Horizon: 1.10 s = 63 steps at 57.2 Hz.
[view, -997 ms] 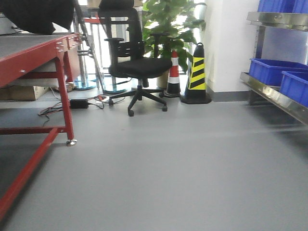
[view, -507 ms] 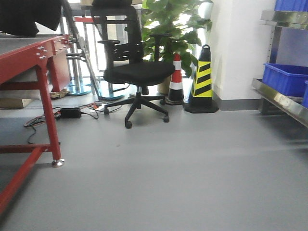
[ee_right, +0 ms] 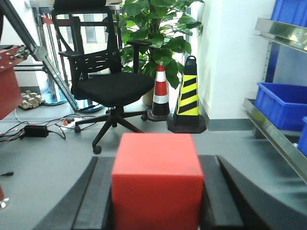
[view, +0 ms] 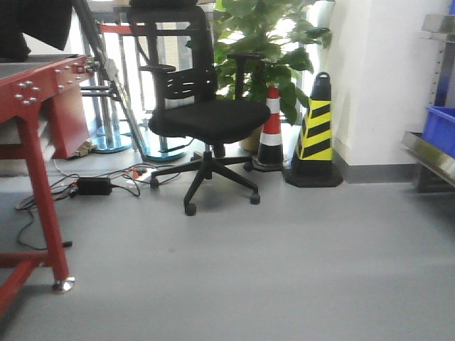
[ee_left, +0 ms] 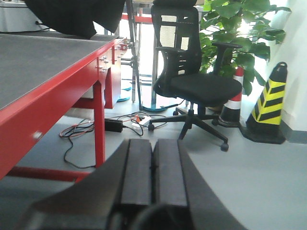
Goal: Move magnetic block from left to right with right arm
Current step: 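Drive toward the office chair and traffic cones, cube held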
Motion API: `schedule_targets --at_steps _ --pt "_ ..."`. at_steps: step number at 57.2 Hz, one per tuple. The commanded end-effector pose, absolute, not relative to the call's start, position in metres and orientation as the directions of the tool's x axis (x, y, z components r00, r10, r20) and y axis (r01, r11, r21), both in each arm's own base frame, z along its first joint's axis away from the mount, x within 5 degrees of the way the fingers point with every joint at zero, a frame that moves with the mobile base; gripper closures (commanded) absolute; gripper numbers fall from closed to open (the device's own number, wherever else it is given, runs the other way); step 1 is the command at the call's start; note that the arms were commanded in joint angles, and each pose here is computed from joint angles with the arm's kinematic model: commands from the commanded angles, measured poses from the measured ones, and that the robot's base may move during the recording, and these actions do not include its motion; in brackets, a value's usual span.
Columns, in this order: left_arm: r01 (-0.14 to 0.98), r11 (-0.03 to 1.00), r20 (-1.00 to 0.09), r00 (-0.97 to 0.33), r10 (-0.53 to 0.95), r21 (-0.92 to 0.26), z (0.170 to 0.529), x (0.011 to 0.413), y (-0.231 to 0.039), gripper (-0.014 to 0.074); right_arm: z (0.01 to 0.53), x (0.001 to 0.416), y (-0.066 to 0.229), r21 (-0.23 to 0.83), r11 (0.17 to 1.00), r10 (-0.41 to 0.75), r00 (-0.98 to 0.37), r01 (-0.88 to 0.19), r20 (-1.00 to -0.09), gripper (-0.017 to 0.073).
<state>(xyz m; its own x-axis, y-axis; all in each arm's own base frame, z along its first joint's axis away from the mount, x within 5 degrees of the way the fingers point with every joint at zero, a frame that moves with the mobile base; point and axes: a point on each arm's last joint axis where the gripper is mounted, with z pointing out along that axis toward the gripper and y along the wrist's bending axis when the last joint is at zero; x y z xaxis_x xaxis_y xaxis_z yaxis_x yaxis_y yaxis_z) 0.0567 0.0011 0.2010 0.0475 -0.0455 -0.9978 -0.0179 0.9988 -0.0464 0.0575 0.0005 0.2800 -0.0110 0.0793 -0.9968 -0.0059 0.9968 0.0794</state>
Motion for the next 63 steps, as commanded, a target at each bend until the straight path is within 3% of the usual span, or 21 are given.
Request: schedule_targets --at_steps 1,63 --pt "-0.011 0.998 -0.99 0.129 -0.055 -0.056 0.2061 0.0557 0.0011 0.072 0.2981 0.0562 0.0003 0.065 0.998 0.066 0.103 -0.011 -0.992 0.023" --pt "-0.011 0.998 -0.99 0.129 -0.055 -0.056 0.2061 0.0557 0.0011 0.072 0.2981 0.0562 0.0003 0.065 0.998 0.066 0.103 -0.011 -0.992 0.023"
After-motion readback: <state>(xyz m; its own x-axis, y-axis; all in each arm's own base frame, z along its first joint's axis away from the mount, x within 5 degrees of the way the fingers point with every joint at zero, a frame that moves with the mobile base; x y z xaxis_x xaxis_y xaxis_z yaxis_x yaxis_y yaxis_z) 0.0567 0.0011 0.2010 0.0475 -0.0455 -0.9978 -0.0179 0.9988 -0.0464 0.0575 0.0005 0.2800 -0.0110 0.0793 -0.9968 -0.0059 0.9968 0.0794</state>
